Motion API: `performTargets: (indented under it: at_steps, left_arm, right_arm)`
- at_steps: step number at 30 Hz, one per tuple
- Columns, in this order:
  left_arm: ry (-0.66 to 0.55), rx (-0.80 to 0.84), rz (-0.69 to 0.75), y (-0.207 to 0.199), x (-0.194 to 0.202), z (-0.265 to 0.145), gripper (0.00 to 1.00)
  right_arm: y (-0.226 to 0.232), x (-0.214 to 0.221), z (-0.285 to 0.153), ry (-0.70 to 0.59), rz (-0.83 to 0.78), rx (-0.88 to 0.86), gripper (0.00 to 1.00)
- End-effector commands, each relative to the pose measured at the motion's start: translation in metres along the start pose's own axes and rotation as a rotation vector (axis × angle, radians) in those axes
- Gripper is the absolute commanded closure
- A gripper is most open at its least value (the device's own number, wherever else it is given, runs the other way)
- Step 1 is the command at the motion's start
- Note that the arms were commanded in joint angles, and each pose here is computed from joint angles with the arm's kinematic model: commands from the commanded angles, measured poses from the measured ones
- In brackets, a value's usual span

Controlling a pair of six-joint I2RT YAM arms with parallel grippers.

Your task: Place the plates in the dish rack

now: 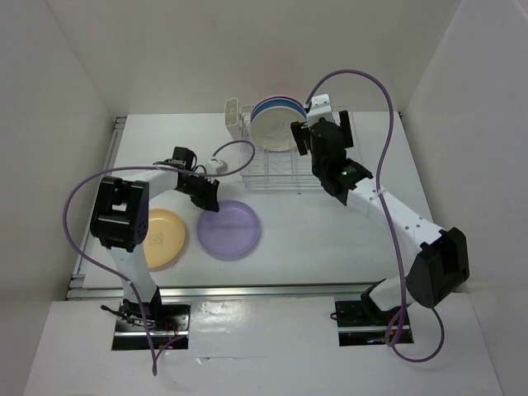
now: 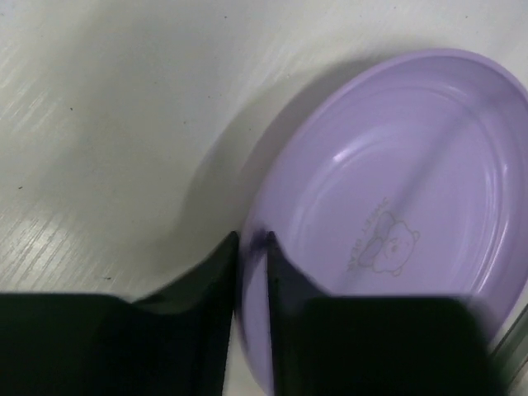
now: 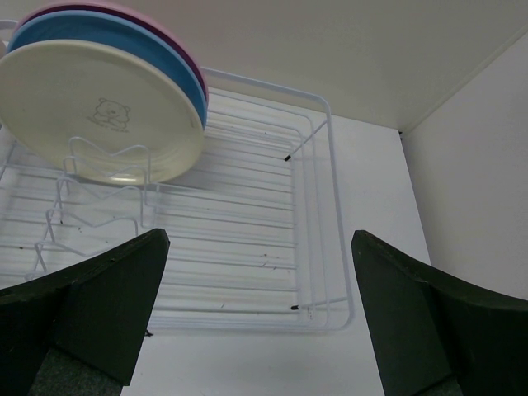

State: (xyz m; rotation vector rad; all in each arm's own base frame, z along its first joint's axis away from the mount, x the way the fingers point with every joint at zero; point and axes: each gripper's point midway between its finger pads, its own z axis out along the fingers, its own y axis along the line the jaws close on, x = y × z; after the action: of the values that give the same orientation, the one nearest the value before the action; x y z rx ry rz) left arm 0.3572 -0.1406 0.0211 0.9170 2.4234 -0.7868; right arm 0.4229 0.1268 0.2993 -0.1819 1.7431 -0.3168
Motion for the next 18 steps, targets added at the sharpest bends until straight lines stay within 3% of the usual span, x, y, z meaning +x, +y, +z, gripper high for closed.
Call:
performTargets:
  at_steps: [1, 2, 6, 10, 15, 18]
  left_arm:
    - [0.026, 0.008, 0.019, -0.001, 0.008, 0.002, 0.95]
    - [0.034, -0.008, 0.019, 0.002, 0.01, 0.002, 1.0]
    - [0.034, -0.069, 0.04, 0.015, 0.002, -0.002, 1.0]
    - [-0.044, -0.118, 0.082, 0.024, -0.033, -0.017, 1.0]
    - [-0.216, -0.243, 0.127, 0.052, -0.081, -0.075, 1.0]
    - [-0.369, -0.357, 0.226, 0.06, -0.129, -0.129, 1.0]
  right_arm:
    - [-0.003, -0.008, 0.003, -0.032, 0.043, 0.017, 0.0]
    - [-0.003, -0.008, 0.003, -0.032, 0.043, 0.017, 0.0]
    - [-0.003, -0.008, 0.003, -0.032, 0.043, 0.017, 0.0]
    - [-0.003, -0.008, 0.003, -0.032, 0.043, 0.017, 0.0]
    - [-0.003, -0.008, 0.003, -0.032, 0.043, 0.017, 0.0]
    - [-0.003, -0.008, 0.003, -0.032, 0.043, 0.017, 0.0]
